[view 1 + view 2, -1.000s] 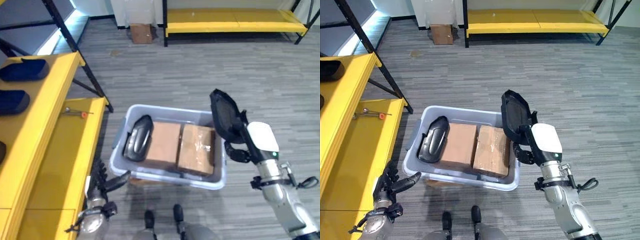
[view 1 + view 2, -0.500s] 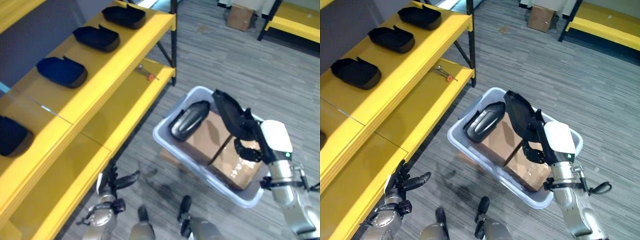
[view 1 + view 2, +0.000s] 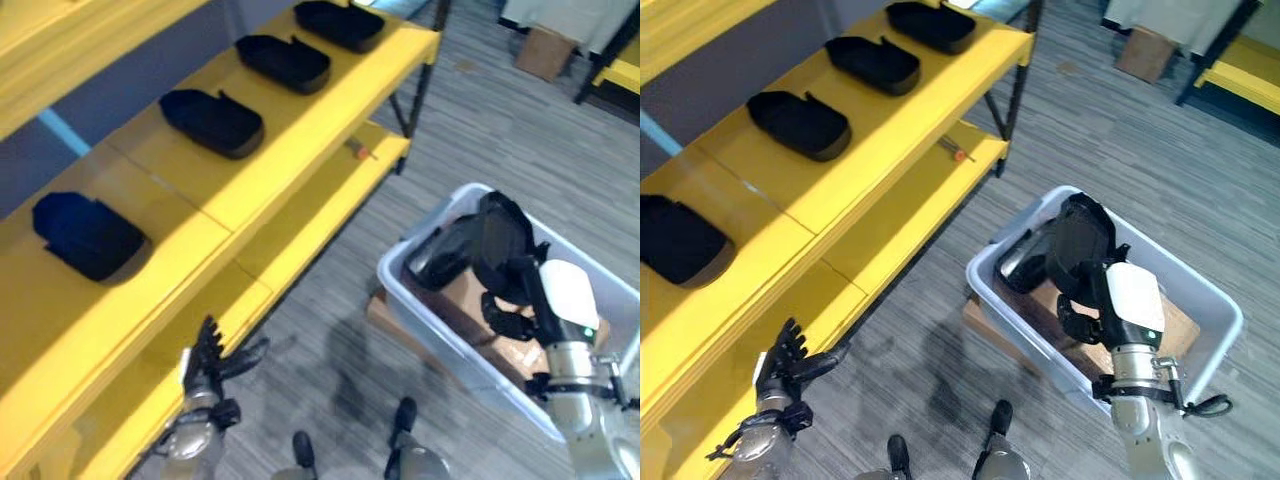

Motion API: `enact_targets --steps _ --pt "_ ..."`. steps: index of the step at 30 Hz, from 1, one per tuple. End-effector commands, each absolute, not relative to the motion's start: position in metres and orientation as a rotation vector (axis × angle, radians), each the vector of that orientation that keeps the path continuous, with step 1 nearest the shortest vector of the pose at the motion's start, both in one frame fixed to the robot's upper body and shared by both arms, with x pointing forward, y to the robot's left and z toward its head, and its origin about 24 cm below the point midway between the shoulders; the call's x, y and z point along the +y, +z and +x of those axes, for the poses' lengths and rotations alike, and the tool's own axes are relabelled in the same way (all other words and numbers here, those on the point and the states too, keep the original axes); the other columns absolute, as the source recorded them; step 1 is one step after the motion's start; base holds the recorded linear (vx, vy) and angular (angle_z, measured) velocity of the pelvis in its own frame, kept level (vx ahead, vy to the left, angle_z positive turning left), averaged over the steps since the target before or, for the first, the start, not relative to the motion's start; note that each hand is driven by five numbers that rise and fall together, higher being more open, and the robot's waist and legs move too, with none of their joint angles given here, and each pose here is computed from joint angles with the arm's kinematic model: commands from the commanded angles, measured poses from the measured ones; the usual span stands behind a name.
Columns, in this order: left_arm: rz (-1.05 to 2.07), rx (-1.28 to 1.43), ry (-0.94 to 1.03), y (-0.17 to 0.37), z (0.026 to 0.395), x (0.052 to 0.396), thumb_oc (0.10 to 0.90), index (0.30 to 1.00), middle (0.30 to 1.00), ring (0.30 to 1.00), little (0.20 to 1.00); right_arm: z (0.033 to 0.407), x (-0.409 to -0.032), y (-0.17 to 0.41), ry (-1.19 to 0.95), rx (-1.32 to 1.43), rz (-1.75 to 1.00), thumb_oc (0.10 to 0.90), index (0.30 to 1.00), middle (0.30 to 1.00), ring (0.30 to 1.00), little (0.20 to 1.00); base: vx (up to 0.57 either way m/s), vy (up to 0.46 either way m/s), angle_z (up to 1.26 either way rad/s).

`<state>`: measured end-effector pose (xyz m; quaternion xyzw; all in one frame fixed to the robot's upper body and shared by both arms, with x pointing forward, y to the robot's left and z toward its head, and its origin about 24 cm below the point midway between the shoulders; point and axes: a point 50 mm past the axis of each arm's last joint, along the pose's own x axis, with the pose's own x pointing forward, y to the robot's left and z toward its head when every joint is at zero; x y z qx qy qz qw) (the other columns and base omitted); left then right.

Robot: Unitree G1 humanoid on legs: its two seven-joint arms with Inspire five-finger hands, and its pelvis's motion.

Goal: Move parts from the plastic box to the shelf.

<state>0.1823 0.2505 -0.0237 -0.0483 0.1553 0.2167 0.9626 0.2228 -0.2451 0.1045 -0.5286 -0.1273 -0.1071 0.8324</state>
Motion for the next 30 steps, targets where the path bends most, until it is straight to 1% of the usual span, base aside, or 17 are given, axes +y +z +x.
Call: enact_targets --steps 1,6,9,16,20,25,30 --pt "-0.001 0.148 0.44 0.007 0.189 0.263 0.9 1.0 1.0 1.0 1.0 0.237 -0.237 0.16 -0.315 -0.578 -1.119 0.4 0.3 0.3 0.3 0.3 -0.08 0.181 0.3" --pt "0.008 0.103 0.487 0.016 0.19 0.271 0.9 1.0 1.0 1.0 1.0 0.252 -0.22 0.173 -0.278 -0.656 -1.109 0.4 0.3 0.3 0.3 0.3 -0.06 0.181 0.13" --pt "0.016 0.089 0.499 0.019 0.19 0.274 0.9 1.0 1.0 1.0 1.0 0.256 -0.217 0.173 -0.276 -0.653 -1.127 0.4 0.3 0.3 0.3 0.3 0.0 0.198 -0.04" --pt "0.052 0.042 0.489 0.03 0.2 0.277 0.9 1.0 1.0 1.0 1.0 0.257 -0.21 0.175 -0.264 -0.676 -1.123 0.4 0.3 0.3 0.3 0.3 0.03 0.132 0.14" --pt "0.067 0.096 0.419 0.02 0.202 0.268 0.9 1.0 1.0 1.0 1.0 0.246 -0.216 0.164 -0.242 -0.634 -1.1 0.4 0.3 0.3 0.3 0.3 0.1 -0.039 0.52" --pt "0.025 0.121 0.425 0.012 0.197 0.262 0.9 1.0 1.0 1.0 1.0 0.233 -0.224 0.165 -0.25 -0.641 -1.092 0.4 0.3 0.3 0.3 0.3 0.03 -0.199 0.73" --pt "-0.011 0.135 0.409 0.009 0.199 0.255 0.9 1.0 1.0 1.0 1.0 0.23 -0.231 0.17 -0.27 -0.646 -1.117 0.4 0.3 0.3 0.3 0.3 -0.04 -0.133 0.44"
